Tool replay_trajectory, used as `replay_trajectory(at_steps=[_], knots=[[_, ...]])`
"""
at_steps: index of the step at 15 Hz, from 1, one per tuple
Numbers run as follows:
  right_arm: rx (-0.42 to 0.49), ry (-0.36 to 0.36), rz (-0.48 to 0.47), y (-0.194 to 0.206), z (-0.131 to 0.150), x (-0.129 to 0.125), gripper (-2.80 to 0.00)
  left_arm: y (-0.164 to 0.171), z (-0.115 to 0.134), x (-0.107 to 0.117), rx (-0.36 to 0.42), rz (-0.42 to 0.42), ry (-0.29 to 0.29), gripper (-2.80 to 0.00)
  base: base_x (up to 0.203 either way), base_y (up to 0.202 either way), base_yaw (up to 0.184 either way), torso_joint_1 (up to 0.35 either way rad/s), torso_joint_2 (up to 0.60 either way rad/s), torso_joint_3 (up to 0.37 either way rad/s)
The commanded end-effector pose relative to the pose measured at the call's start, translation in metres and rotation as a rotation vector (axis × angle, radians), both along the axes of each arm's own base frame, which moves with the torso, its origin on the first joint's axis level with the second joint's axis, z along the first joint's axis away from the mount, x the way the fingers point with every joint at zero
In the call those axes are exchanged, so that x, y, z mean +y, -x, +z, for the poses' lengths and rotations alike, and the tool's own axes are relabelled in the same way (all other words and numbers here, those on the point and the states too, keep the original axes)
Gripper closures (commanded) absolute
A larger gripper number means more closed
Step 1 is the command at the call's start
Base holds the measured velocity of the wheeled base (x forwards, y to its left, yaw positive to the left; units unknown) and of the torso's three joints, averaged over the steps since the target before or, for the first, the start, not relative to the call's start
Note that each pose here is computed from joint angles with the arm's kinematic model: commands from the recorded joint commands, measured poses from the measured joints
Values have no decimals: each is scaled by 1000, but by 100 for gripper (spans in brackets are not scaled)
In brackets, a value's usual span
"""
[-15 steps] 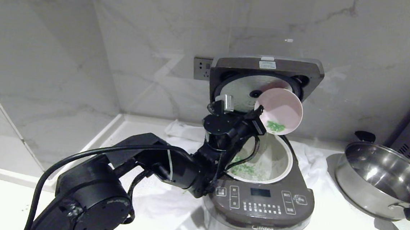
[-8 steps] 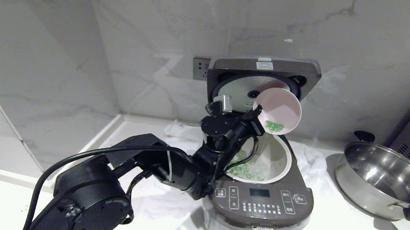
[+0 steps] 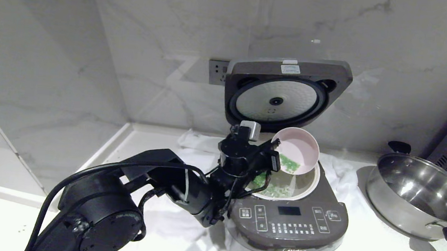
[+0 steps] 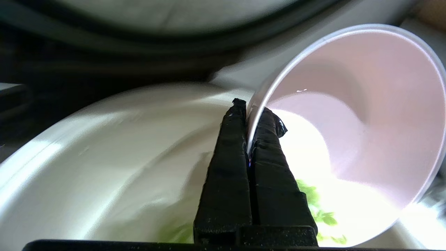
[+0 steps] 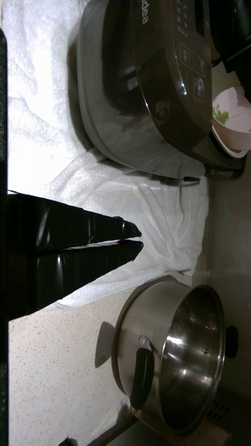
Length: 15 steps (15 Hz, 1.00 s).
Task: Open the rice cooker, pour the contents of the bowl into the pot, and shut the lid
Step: Pour the water from the bowl into the rice cooker
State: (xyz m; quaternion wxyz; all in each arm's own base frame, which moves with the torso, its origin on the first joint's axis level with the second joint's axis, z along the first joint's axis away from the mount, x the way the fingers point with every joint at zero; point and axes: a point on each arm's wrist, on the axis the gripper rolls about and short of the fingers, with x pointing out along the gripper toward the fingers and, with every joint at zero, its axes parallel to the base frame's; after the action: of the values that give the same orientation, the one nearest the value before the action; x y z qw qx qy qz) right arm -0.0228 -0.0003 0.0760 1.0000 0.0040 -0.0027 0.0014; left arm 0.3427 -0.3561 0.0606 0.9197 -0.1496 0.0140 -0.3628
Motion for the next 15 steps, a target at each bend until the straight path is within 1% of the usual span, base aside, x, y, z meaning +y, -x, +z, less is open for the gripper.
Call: replay_trajectory(at_steps=[1,3,5,6,8,9,10,11,13,15], knots=[[-1,0,0,0,0,0,0,3,25,8,-48,10,-6,0,0,0,0,-14,34,24],[1,0,0,0,0,0,0,4,35,9,-58,10,23,0,0,0,0,-8,35,20],[-1,0,0,0,0,0,0,3,40,10,-41,8,59,0,0,0,0,-4,17,10],[1,0,0,0,0,0,0,2,43,13,-45,13,62,0,0,0,0,0,0,0],[-1,0,0,0,0,0,0,-1,64,19,-67,22,89,0,0,0,0,0,0,0],[1,0,0,0,0,0,0,-3,77,23,-73,28,111,0,0,0,0,0,0,0],[-1,0,0,0,0,0,0,-5,91,28,-64,35,130,0,0,0,0,0,0,0],[0,0,0,0,0,0,0,-5,98,32,-51,40,126,0,0,0,0,0,0,0],[-1,0,0,0,0,0,0,-4,97,35,-37,45,115,0,0,0,0,0,0,0],[1,0,0,0,0,0,0,-2,92,37,-50,47,125,0,0,0,0,0,0,0]])
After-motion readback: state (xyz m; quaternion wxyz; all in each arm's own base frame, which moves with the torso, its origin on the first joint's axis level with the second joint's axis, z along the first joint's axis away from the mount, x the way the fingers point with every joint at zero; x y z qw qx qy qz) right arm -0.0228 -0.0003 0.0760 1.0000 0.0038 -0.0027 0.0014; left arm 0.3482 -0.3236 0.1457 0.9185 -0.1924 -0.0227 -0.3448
